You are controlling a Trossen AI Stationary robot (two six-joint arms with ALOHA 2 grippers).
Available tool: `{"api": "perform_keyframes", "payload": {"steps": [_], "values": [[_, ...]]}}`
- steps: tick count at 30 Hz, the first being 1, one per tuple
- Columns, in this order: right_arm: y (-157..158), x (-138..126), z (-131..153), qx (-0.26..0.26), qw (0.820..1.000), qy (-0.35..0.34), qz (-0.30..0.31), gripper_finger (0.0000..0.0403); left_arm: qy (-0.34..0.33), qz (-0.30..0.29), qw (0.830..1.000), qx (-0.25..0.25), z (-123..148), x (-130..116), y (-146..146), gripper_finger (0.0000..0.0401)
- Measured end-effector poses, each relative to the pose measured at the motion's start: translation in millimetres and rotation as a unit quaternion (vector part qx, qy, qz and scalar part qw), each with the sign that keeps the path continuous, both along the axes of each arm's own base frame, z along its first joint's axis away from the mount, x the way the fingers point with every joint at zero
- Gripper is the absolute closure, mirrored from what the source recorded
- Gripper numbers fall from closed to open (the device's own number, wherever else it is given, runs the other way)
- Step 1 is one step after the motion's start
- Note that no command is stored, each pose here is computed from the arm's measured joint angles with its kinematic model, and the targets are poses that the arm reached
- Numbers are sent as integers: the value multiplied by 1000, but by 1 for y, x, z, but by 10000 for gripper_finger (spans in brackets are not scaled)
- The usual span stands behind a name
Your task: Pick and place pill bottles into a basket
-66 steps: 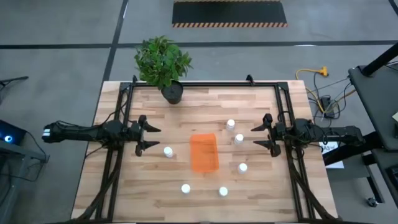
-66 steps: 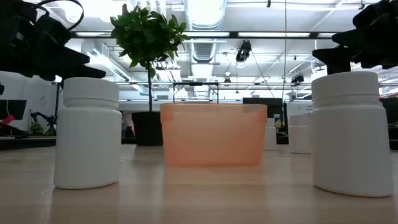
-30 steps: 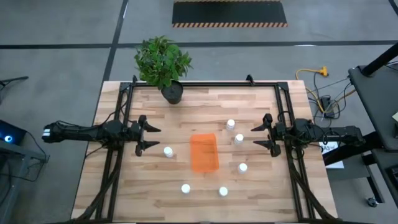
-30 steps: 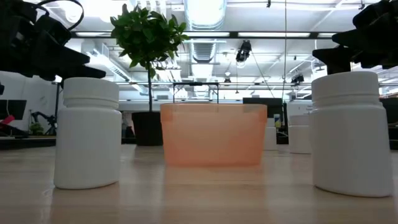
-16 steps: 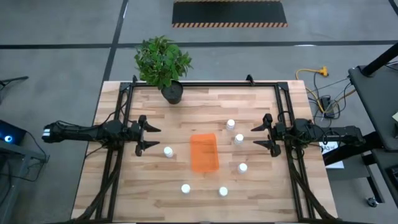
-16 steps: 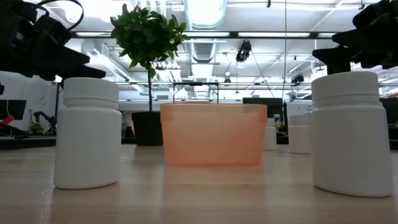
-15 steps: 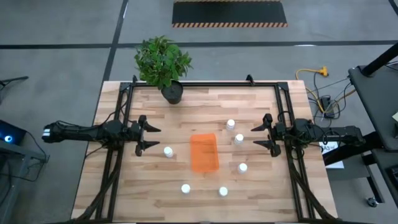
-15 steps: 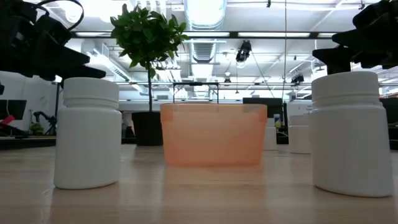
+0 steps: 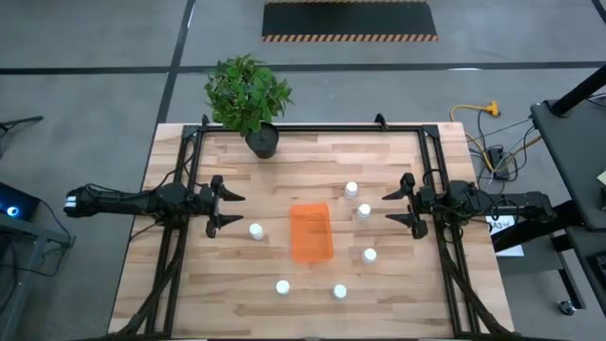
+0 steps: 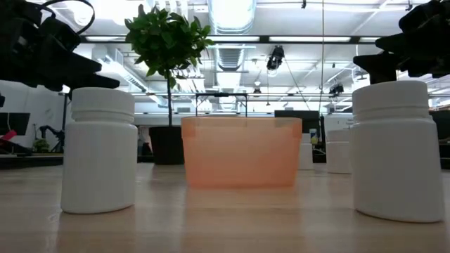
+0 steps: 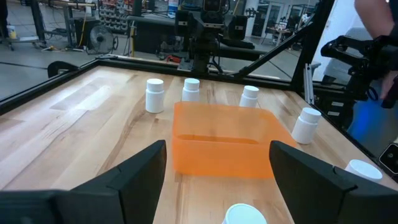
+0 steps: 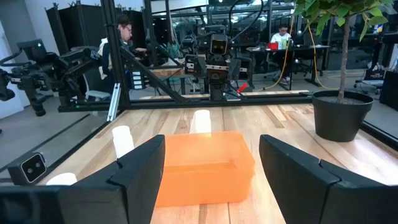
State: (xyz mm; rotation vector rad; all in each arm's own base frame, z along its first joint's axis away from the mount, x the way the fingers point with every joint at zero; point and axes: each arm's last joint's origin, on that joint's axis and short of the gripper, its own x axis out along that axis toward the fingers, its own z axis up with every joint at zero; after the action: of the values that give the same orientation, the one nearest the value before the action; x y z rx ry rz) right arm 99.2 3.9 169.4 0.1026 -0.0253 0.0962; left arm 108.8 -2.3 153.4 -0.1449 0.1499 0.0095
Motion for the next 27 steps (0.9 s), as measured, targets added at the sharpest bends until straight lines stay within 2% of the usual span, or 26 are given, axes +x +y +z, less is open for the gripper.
{"api": "perform_keyframes", "payload": {"steps": [18, 22, 27], "values": [[0, 0, 0, 1, 1000, 0, 0, 154, 0, 0, 1000, 0, 0, 0, 0, 134], [0, 0, 0, 30, 1000, 2, 1, 154, 0, 0, 1000, 0, 0, 0, 0, 134], [0, 0, 1, 101, 995, 6, 3, 154, 0, 0, 1000, 0, 0, 0, 0, 134]]}}
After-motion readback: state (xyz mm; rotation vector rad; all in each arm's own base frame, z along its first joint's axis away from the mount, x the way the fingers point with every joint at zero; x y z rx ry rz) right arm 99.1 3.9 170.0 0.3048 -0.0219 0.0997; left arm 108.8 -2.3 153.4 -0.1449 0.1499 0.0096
